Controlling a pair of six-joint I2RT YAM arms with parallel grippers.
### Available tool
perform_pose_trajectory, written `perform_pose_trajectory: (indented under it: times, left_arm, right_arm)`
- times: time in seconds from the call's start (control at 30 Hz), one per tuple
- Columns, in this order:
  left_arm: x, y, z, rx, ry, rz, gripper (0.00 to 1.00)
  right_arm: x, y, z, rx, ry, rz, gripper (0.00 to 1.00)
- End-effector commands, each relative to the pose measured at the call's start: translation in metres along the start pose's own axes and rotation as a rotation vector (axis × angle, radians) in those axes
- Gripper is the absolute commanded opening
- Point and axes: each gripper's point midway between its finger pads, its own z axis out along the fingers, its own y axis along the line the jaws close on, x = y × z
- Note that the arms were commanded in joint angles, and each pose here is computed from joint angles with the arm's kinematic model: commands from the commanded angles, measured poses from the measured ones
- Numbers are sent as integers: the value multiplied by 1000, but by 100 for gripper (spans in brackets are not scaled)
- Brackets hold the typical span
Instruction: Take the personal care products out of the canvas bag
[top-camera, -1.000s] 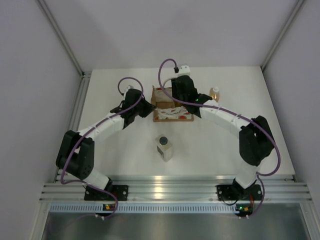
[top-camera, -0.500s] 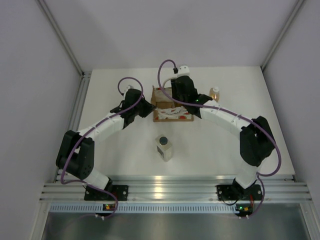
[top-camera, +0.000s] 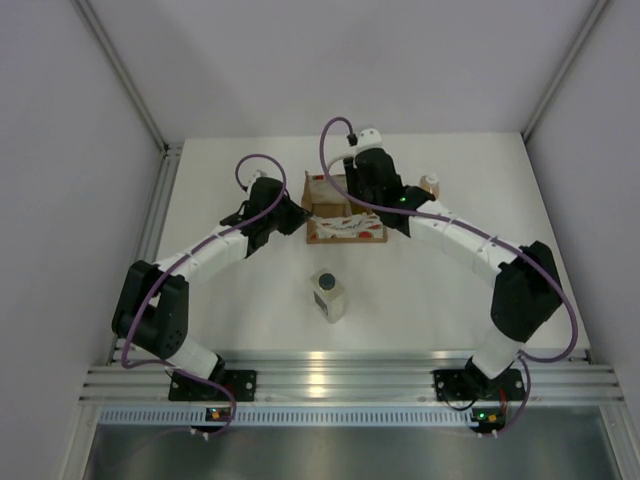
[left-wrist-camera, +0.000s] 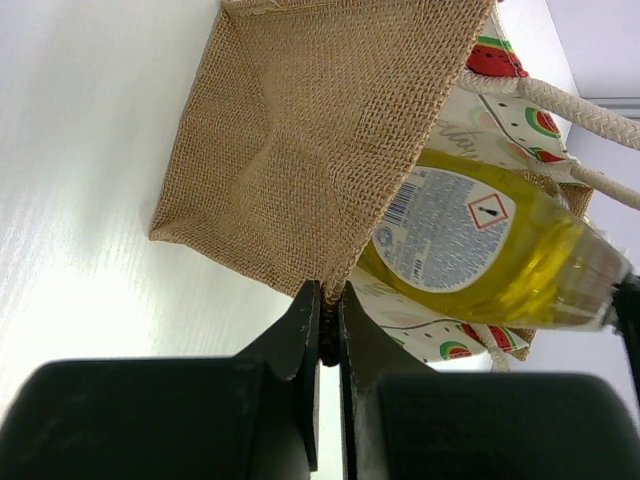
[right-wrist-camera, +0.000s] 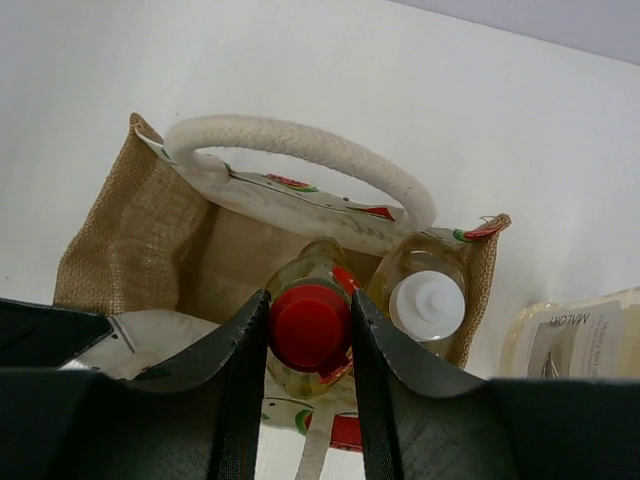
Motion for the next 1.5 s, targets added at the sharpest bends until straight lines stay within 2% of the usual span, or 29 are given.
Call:
perform_pose_trajectory:
  times: [0.0,0.53,0.9,1.17,1.3,1.47]
  left_arm:
    - [-16,-19,-7,47,-40,-1,0]
    - [-15,-18,-7,45,-36,-11,0]
    - [-14,-17,-6,43,-34,-17,0]
    - [-15,-19,-7,48,-35,-24,0]
    - [-15,-18,-9,47,-36,-26,0]
    - [-16,-20,-11,54,-39,-27,0]
  right_arm:
    - [-120,3,-64,-60,-305,84,0]
    - [-184,-3,-146,-133,-443,93,0]
    - [-210,-19,-191,-130,-501,72,0]
    - [-194,-23,-219,-173,-488,65,0]
    - [-165,-20,-217,-208,-449,42,0]
    - [-140,-12,-228,-299,-474,42,0]
